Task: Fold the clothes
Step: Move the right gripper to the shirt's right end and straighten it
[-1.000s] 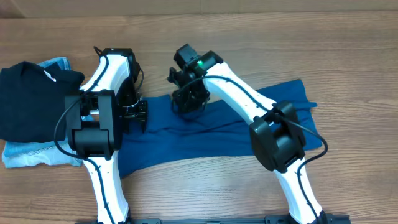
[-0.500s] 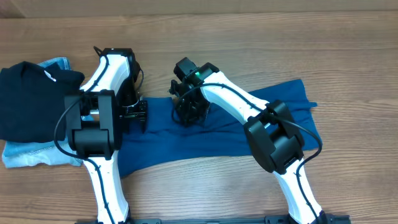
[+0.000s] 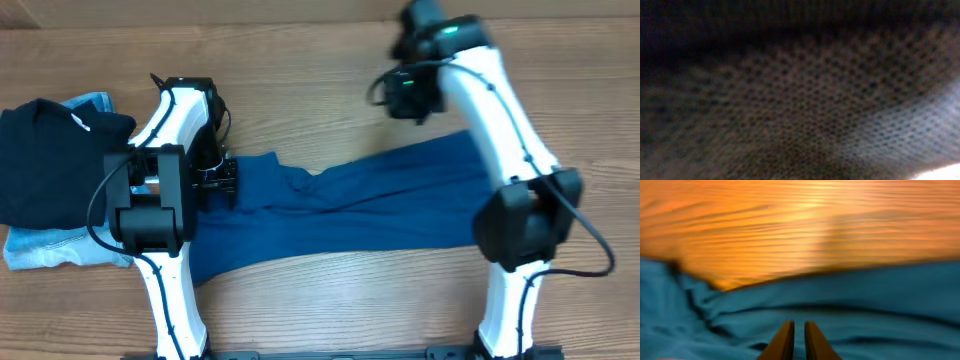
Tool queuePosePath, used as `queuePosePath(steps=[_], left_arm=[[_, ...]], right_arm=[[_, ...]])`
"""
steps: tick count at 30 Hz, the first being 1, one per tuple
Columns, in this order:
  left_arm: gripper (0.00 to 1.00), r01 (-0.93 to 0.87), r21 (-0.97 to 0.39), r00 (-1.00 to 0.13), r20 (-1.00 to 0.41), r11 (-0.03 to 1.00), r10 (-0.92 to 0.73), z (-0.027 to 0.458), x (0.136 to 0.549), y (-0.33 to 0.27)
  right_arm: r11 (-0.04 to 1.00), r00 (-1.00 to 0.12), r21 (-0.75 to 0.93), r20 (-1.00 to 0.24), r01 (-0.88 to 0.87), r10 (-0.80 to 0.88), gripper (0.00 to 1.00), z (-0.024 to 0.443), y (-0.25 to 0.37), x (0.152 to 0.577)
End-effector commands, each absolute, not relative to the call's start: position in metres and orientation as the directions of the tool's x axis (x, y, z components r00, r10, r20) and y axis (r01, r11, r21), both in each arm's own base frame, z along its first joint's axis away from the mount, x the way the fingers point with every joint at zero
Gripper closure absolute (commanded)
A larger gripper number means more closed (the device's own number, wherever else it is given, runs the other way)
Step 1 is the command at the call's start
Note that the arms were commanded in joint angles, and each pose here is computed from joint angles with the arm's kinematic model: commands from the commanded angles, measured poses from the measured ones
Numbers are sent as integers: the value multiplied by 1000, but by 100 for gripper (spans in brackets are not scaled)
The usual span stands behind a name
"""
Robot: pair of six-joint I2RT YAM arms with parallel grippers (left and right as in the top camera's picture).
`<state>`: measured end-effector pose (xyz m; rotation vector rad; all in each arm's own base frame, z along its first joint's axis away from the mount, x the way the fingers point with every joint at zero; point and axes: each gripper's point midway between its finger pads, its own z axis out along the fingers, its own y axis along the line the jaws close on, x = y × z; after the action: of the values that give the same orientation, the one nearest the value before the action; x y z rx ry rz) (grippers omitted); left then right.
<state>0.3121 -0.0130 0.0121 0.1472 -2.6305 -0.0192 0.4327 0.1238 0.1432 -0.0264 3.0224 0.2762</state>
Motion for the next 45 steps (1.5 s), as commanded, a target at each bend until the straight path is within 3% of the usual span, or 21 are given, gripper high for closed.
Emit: queuePosePath(steps=[1,6,12,18,22,31,36,45], left_arm=[[46,-107,37,-886,450,994,-112,16,318,-16],[45,-111,29,-888,446,993,-112,15,319,-17],[42,-120,9,-894,434,993,-112,14,322,-21],[40,-206,-11,-925,329,978,-191,3,350,-27],[39,-234,-149,-941,283,961,-185,1,369,-50],[39,-241,-198,-944,274,950,-183,1,373,-58],[40,-241,-197,-944,275,950,-183,1,373,-57],[42,-164,-166,-969,213,972,-127,9,385,-48]], right_arm=[[985,-994,138,41,105,100,86,109,78,409],[972,-958,95,213,217,193,85,35,38,365],[956,-943,93,215,277,253,78,-37,15,337],[904,-898,69,169,422,406,78,-47,-30,342],[867,-863,71,165,493,478,79,-47,-58,339],[859,-857,77,157,506,491,79,-47,-63,341],[857,-853,78,181,509,490,82,-23,-64,348],[861,-887,230,23,454,462,78,117,-60,410]])
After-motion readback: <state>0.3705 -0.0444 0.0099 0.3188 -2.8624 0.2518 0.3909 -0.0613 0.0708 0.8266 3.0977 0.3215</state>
